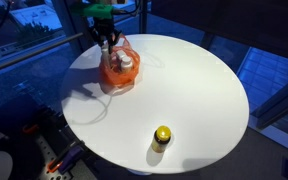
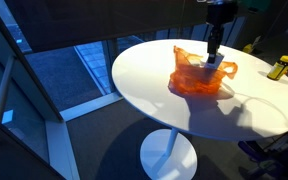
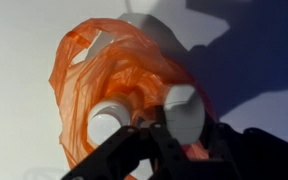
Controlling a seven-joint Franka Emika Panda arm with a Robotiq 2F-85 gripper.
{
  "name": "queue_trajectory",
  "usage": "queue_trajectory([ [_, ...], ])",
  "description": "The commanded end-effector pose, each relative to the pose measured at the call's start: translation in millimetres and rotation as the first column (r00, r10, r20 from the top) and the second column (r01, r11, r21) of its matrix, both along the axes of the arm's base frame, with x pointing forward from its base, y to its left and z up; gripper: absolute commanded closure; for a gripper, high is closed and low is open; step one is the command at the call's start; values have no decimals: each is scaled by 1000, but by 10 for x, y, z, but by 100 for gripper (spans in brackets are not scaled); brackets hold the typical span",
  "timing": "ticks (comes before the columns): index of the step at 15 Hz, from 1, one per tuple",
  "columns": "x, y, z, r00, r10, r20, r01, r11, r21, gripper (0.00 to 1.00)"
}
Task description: Put the white bottle inside the orange plastic
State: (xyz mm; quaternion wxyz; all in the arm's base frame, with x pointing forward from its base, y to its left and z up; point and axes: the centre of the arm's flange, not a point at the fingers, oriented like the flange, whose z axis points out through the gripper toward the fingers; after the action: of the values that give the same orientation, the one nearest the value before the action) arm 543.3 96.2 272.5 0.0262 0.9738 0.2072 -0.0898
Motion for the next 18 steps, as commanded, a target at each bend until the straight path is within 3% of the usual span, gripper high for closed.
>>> queue_trajectory([
  [1, 131, 72, -83, 1000, 31, 4, -31, 999, 17, 90],
  [13, 336, 46, -333, 999, 15, 33, -16, 1000, 11, 88],
  [14, 336, 37, -343, 999, 15, 28, -16, 1000, 12, 66],
  [16, 332, 26, -356, 1000, 15, 22, -15, 1000, 13, 60],
  [17, 330, 21, -356, 1000, 14, 21, -15, 1000, 11, 38],
  [18, 329, 18, -350, 1000, 13, 19, -14, 1000, 11, 35],
])
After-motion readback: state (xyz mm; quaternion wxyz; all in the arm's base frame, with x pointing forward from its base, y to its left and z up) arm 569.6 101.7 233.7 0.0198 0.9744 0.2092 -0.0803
